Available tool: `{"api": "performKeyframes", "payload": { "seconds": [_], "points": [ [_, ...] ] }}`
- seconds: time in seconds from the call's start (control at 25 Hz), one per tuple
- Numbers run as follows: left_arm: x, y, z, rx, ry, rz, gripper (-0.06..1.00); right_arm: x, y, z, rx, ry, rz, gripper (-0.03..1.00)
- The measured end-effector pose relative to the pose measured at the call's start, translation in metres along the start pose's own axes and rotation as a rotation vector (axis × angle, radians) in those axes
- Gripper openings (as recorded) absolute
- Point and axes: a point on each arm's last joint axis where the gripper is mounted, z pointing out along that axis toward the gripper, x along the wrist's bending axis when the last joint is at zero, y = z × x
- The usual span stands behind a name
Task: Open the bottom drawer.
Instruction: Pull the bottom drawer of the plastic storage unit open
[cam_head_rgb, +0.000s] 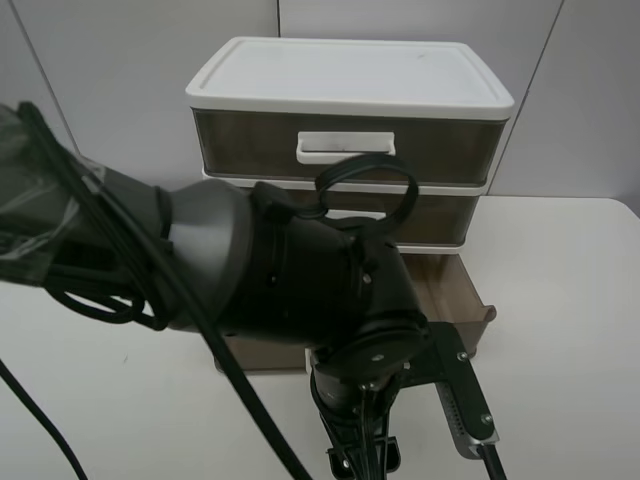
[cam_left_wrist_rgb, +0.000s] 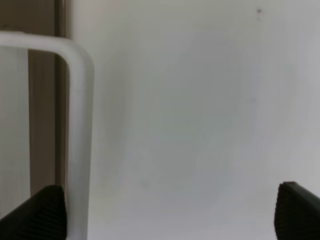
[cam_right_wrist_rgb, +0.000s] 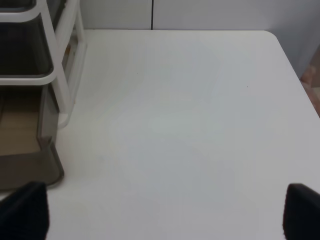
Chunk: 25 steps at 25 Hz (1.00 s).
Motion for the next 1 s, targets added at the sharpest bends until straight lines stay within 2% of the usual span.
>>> {"api": "performKeyframes", "payload": {
  "seconds": [0.52,1.0],
  "points": [
    [-0.018,-0.001,-0.002,0.038,-0.024,0.026,0.79,0.000,0.000,0.000,0.000,0.000,0.000,0.83],
    [-0.019,-0.001,-0.002,0.044,-0.032,0.015,0.79,0.000,0.000,0.000,0.000,0.000,0.000,0.83]
  ]
}}
